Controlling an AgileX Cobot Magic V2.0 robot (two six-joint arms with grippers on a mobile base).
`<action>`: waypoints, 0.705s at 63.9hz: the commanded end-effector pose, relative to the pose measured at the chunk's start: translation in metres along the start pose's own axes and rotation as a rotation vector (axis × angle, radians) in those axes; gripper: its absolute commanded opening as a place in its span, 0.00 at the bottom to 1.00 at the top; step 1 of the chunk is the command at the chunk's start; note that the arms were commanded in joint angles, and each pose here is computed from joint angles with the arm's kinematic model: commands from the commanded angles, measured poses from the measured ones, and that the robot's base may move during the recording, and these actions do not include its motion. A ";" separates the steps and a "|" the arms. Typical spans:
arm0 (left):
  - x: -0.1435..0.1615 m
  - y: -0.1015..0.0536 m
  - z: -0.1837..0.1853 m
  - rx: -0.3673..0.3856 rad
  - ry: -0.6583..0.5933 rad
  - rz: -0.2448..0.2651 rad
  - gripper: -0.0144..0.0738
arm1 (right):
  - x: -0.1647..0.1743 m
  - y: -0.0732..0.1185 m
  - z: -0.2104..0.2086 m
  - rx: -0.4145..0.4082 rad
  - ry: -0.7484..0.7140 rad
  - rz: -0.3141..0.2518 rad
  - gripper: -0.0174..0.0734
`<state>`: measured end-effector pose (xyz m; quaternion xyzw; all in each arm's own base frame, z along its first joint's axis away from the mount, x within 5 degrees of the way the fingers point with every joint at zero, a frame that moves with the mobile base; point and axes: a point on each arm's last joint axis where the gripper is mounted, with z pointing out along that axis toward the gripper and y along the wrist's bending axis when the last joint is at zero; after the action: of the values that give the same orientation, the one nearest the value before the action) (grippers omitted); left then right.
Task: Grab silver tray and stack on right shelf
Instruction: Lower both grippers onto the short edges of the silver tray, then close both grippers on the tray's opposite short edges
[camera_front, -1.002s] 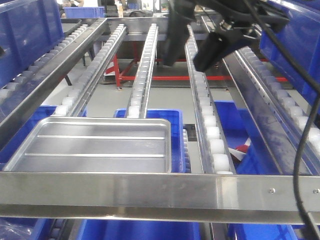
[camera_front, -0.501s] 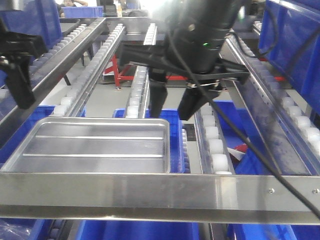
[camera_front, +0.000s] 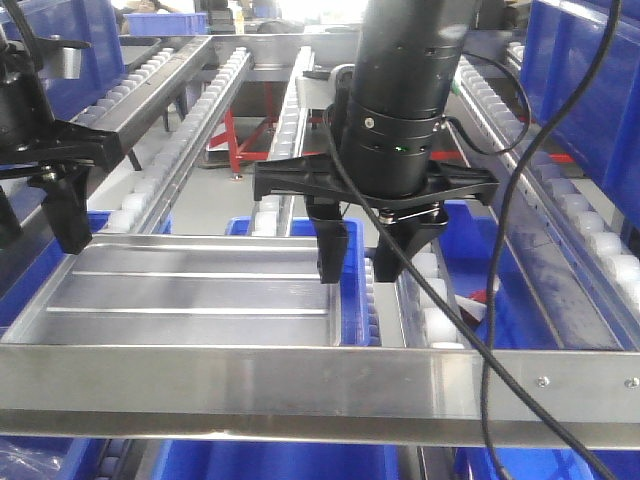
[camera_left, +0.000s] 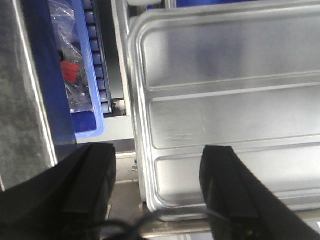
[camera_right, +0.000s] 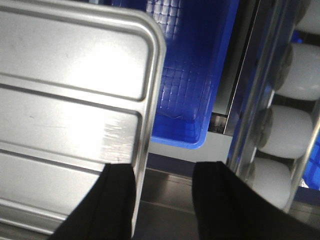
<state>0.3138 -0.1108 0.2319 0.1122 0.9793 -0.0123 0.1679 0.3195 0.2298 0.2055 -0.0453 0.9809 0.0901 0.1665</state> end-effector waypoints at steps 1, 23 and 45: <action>-0.011 -0.001 -0.017 0.007 -0.096 -0.010 0.50 | -0.014 0.006 -0.026 -0.051 -0.110 -0.004 0.63; -0.012 -0.002 0.009 -0.008 -0.034 -0.030 0.50 | -0.012 0.005 -0.004 -0.031 -0.073 0.000 0.63; -0.015 -0.003 0.017 -0.002 -0.054 -0.033 0.50 | -0.014 0.007 -0.002 -0.048 -0.099 -0.001 0.63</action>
<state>0.3287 -0.1155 0.1964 0.0979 0.9847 -0.0045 0.1443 0.3270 0.2353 0.1819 -0.0412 0.9821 0.0882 0.1615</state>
